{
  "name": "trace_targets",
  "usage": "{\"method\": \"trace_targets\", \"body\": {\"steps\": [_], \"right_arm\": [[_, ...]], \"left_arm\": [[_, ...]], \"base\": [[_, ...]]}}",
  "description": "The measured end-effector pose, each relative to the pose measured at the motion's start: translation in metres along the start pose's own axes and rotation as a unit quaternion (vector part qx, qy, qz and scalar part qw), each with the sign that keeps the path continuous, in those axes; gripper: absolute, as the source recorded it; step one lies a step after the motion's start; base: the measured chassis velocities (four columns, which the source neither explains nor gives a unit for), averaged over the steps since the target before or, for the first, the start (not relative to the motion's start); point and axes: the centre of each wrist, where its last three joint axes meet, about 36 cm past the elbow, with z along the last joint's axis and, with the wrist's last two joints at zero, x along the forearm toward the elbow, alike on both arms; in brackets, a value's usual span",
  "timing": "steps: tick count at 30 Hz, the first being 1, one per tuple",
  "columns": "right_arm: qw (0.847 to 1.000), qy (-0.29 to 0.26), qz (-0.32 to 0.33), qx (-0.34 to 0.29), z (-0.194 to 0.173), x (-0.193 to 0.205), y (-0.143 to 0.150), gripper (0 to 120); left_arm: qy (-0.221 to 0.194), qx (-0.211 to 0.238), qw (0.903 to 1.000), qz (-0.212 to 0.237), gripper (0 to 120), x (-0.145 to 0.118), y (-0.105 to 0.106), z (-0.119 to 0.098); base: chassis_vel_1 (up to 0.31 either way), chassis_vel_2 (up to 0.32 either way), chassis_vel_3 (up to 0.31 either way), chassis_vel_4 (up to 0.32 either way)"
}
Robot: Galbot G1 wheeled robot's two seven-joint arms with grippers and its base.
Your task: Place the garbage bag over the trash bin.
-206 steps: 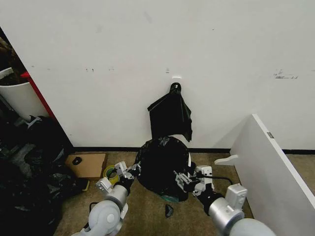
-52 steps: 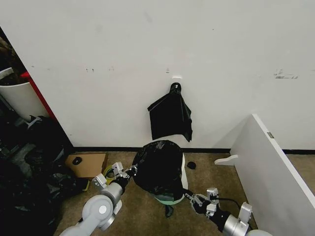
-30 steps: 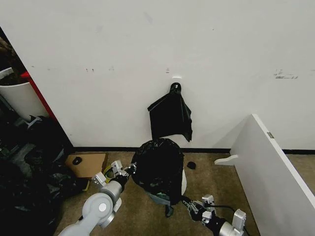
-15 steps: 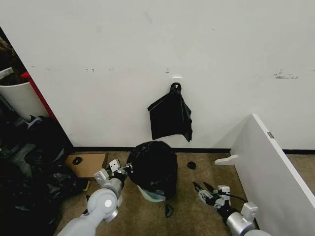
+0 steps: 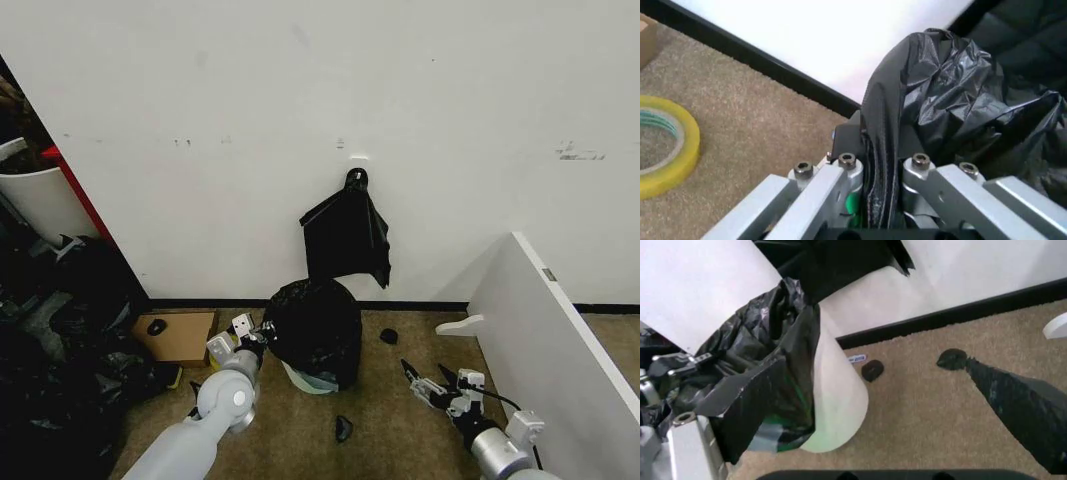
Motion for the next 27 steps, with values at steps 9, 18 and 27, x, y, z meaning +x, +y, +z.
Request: {"method": "trace_targets", "body": {"steps": [9, 18, 27], "right_arm": [[1.0, -0.002, -0.004, 0.004, -0.007, 0.008, 0.005, 100], [1.0, -0.002, -0.015, 0.007, -0.007, 0.009, 0.009, 100], [1.0, -0.004, -0.021, 0.008, -0.003, 0.012, 0.013, 100]], "left_arm": [[-0.001, 0.004, 1.0, -0.006, 13, -0.007, 0.003, 0.011], [0.0, 0.014, 0.9999, 0.003, 48, 0.005, 0.005, 0.004], [-0.007, 0.013, 0.9998, 0.015, 79, 0.013, 0.005, -0.003]], "base": [[0.0, 0.0, 0.0, 0.0], [0.0, 0.0, 0.0, 0.0], [0.0, 0.0, 0.0, 0.0]]}}
